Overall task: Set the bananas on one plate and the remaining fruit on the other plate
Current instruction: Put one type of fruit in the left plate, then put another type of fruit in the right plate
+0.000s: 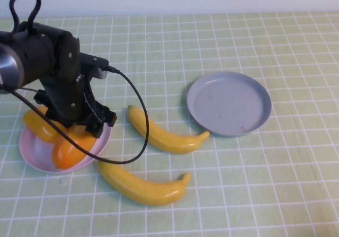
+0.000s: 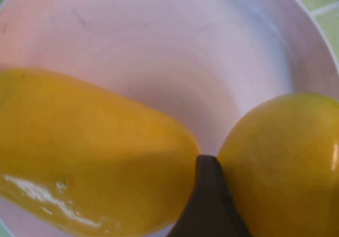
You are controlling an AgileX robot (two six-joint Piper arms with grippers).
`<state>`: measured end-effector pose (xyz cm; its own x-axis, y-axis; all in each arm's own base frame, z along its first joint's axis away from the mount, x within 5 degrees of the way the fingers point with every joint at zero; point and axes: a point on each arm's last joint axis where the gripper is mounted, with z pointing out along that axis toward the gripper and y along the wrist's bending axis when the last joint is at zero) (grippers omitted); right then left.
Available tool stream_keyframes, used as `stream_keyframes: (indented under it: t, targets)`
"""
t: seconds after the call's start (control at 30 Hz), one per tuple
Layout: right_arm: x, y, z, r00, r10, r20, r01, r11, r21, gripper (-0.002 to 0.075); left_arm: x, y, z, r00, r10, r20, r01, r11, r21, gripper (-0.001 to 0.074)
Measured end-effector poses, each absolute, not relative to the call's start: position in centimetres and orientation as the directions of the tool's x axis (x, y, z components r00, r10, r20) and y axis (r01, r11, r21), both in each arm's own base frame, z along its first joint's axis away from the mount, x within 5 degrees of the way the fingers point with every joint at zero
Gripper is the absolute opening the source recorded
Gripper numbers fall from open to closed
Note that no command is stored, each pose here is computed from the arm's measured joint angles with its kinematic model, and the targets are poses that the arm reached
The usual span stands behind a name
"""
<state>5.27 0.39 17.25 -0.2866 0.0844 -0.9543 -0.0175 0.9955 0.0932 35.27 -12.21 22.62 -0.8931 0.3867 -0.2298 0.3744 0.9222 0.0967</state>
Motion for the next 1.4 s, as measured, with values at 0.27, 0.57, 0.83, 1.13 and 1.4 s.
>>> stream_keyframes:
  t: [0.27, 0.57, 0.83, 1.13, 1.4]
  targets:
    - [5.3, 0.4, 17.3, -0.287, 0.084, -0.954, -0.017, 0.995, 0.093, -0.0015, 35.2, -12.0, 22.1, -0.909, 0.368, -0.195, 0.353, 0.929, 0.108, 0.049]
    - [5.3, 0.4, 17.3, -0.287, 0.084, -0.954, -0.017, 0.995, 0.093, -0.0017, 35.8, -12.2, 25.4, -0.927, 0.327, -0.185, 0.312, 0.944, 0.108, 0.0621]
    - [5.3, 0.4, 17.3, -0.287, 0.084, -0.954, -0.017, 0.995, 0.093, -0.0017, 34.6, -11.9, 30.7, -0.899, 0.327, -0.292, 0.309, 0.945, 0.107, 0.0087]
    - [5.3, 0.4, 17.3, -0.287, 0.084, -0.954, -0.017, 0.995, 0.093, -0.0017, 26.3, -9.3, 37.4, -0.761, 0.282, -0.585, 0.311, 0.949, 0.053, 0.0008]
    - [5.3, 0.4, 17.3, -0.287, 0.084, -0.954, -0.017, 0.995, 0.093, -0.0017, 16.4, -5.8, 35.6, -0.577, 0.216, -0.787, 0.321, 0.947, 0.025, 0.0005]
